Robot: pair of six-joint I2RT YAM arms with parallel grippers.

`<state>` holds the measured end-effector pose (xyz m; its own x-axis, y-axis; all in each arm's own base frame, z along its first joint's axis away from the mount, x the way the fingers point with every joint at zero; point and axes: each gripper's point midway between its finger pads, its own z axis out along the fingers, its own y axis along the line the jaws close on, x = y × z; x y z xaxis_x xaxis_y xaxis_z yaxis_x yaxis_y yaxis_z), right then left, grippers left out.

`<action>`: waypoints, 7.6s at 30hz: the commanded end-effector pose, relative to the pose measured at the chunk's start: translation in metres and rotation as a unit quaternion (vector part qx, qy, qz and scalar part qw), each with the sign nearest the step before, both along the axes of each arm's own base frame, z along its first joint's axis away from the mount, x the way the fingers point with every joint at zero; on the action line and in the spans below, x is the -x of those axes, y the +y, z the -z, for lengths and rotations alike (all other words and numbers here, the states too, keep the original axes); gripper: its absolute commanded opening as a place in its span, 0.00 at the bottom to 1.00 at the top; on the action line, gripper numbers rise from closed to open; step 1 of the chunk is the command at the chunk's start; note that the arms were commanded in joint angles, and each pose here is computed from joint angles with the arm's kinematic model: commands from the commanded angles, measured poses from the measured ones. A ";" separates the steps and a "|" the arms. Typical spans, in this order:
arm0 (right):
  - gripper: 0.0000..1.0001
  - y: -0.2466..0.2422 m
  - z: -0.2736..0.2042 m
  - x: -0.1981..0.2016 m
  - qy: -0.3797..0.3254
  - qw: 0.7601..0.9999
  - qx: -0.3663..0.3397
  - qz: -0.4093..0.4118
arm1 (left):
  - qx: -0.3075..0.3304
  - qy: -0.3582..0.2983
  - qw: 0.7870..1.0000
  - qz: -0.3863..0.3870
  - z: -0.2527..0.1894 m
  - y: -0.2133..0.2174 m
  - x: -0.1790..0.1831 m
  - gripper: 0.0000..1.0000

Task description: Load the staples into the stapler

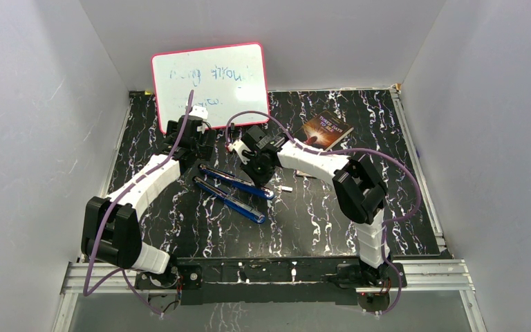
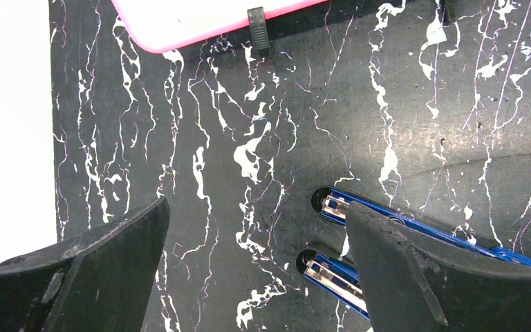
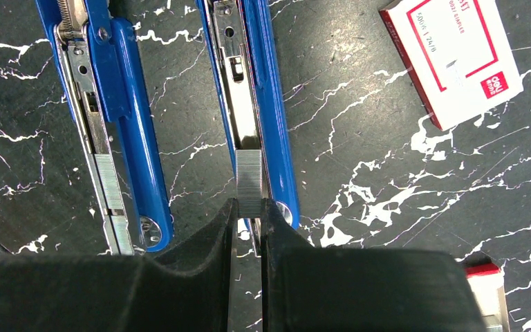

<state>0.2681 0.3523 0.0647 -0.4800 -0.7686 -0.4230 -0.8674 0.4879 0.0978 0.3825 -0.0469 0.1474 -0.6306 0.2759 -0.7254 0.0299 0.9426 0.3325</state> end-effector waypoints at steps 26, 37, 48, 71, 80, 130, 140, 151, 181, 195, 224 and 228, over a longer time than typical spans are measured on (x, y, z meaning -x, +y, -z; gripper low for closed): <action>0.00 0.004 0.000 -0.003 0.013 1.000 0.022 0.001 | -0.007 -0.018 1.000 -0.003 -0.014 0.002 -0.001 0.98; 0.11 0.002 0.003 -0.003 0.014 1.000 0.027 0.001 | -0.008 -0.017 1.000 -0.004 -0.014 0.002 -0.001 0.98; 0.20 0.002 -0.001 -0.002 0.011 1.000 0.022 0.001 | -0.008 -0.018 1.000 -0.004 -0.014 0.002 -0.001 0.98; 0.31 0.004 -0.009 -0.001 0.005 1.000 0.005 0.000 | -0.008 -0.018 1.000 -0.003 -0.014 0.001 -0.001 0.98; 0.31 0.006 -0.018 -0.005 -0.014 1.000 -0.011 0.008 | -0.007 -0.019 1.000 -0.003 -0.015 0.002 -0.001 0.98; 0.42 0.030 -0.018 0.004 -0.451 0.851 -0.130 -0.235 | -0.011 -0.025 1.000 0.000 -0.018 0.000 0.001 0.98; 0.42 0.030 -0.010 0.002 -0.442 0.858 -0.115 -0.236 | -0.010 -0.027 1.000 0.000 -0.020 0.000 0.000 0.98; 0.40 0.023 0.002 -0.006 -0.442 0.864 -0.081 -0.228 | -0.011 -0.026 1.000 0.001 -0.019 -0.001 0.001 0.98; 0.07 0.024 -0.036 0.003 -0.445 0.863 -0.141 -0.192 | -0.011 -0.027 1.000 0.002 -0.019 -0.001 0.001 0.98; 0.05 0.008 -0.056 0.000 -0.323 0.921 -0.191 -0.107 | -0.012 -0.027 1.000 0.003 -0.020 -0.002 0.001 0.98; 0.04 0.006 -0.046 -0.008 -0.106 0.984 -0.129 -0.056 | -0.015 -0.026 1.000 0.005 -0.019 -0.003 0.002 0.98; 0.04 0.009 -0.038 -0.009 -0.093 0.987 -0.118 -0.062 | -0.015 -0.025 1.000 0.006 -0.018 -0.003 0.002 0.98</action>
<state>0.2761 0.3525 0.0974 -0.2789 -0.6865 -0.6715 -0.9271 0.3748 0.0019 0.3820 -0.0519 0.1495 -0.6211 0.3060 -0.7215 0.0445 0.9329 0.3573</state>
